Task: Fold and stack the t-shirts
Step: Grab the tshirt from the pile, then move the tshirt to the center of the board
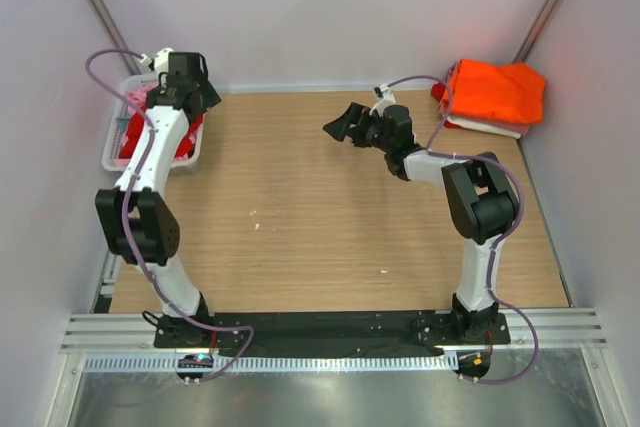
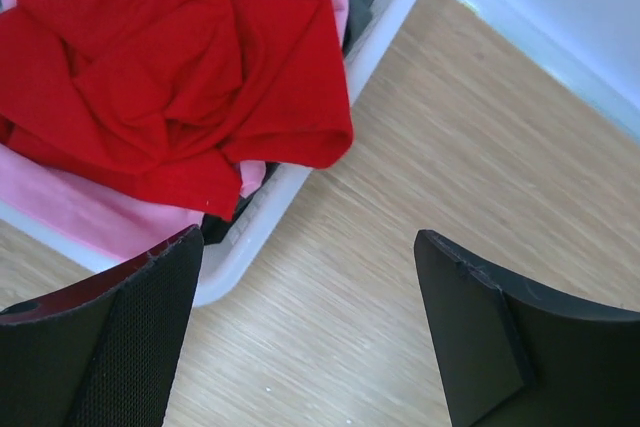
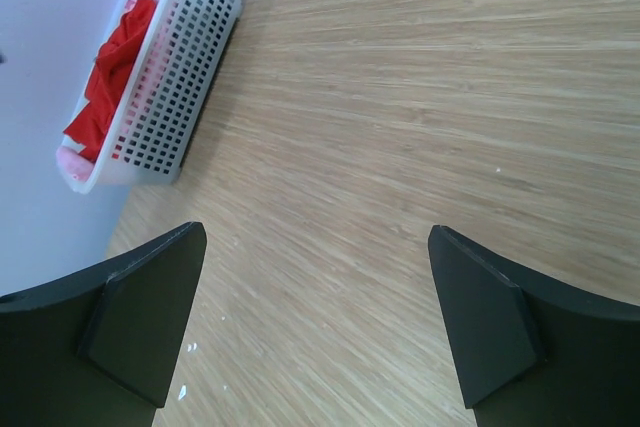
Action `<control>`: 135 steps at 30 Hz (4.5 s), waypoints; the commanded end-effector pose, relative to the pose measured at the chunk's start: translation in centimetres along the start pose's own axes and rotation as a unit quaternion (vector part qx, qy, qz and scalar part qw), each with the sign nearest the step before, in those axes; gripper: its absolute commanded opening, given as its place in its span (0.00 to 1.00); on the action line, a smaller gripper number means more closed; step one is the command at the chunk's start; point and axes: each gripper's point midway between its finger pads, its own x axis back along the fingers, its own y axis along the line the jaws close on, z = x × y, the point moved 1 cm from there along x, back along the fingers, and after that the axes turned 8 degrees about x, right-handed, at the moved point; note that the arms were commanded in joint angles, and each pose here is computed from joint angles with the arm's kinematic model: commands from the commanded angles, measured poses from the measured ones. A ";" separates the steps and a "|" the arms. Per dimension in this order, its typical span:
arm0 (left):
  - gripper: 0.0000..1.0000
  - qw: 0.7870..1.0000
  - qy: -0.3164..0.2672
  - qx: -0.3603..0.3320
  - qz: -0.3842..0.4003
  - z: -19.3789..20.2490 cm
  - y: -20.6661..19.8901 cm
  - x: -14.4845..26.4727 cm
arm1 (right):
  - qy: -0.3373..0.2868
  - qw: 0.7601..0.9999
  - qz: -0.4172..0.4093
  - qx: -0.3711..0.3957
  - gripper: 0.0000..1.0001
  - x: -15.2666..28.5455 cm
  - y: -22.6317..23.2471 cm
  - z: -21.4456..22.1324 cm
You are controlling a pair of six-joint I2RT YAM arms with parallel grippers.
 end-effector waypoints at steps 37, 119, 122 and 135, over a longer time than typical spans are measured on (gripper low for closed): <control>0.00 0.989 0.102 -0.089 -0.058 2.5 1.5 -11.3 | 0.000 0.998 -0.057 -0.003 1.00 -0.7 2.3 -1.9; 0.84 0.969 0.123 -0.184 0.115 14.9 9.5 15.6 | 0.274 0.928 0.214 0.134 0.02 4.4 13.7 13.0; 0.83 0.969 0.121 -0.182 0.117 14.8 9.4 15.6 | 0.222 0.933 0.250 0.130 0.02 7.0 12.4 6.2; 0.78 0.961 0.194 -0.144 0.130 17.5 7.9 15.9 | 0.197 0.922 0.332 0.009 0.02 23.6 2.3 3.1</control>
